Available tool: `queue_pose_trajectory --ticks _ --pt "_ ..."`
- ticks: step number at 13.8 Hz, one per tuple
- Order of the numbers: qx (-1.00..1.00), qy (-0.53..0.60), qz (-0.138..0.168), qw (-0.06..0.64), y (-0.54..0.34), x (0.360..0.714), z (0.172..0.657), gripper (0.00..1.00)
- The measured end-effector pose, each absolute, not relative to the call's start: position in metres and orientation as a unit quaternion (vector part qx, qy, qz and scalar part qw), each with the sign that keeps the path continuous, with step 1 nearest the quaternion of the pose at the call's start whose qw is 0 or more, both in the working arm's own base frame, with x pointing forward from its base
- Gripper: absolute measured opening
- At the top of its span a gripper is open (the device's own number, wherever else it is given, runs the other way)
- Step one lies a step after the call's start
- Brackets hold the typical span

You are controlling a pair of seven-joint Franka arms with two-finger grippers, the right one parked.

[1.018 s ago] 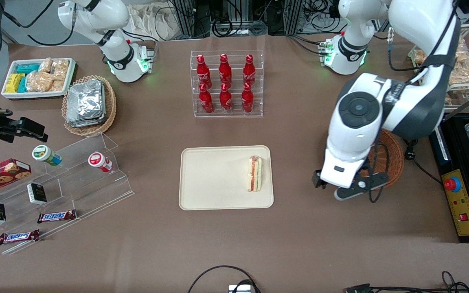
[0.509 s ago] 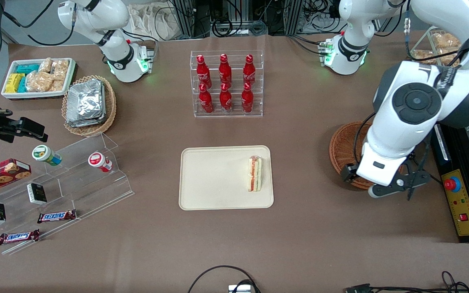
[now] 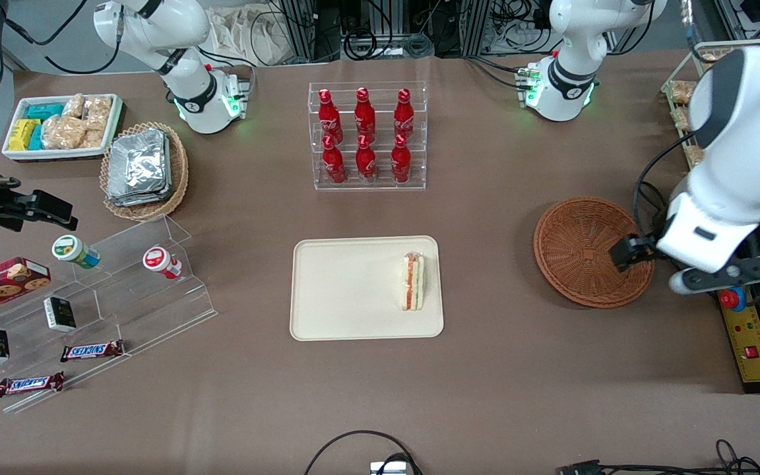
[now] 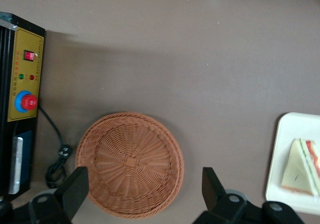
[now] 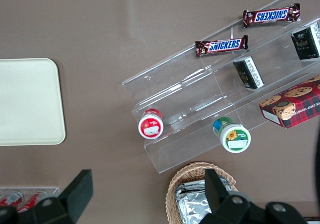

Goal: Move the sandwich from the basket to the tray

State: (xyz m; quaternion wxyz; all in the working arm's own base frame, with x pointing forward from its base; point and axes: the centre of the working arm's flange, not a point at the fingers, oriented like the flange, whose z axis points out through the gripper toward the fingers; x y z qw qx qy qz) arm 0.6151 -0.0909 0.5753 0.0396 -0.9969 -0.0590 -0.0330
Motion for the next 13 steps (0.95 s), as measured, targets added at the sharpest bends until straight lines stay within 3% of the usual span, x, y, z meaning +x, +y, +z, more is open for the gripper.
queue_pose_trajectory --ticks 7,13 --pt "-1.000 0.000 0.003 0.012 -0.020 0.561 0.635 1.00" --pt "-1.000 0.012 0.014 0.011 -0.013 0.543 0.648 1.00"
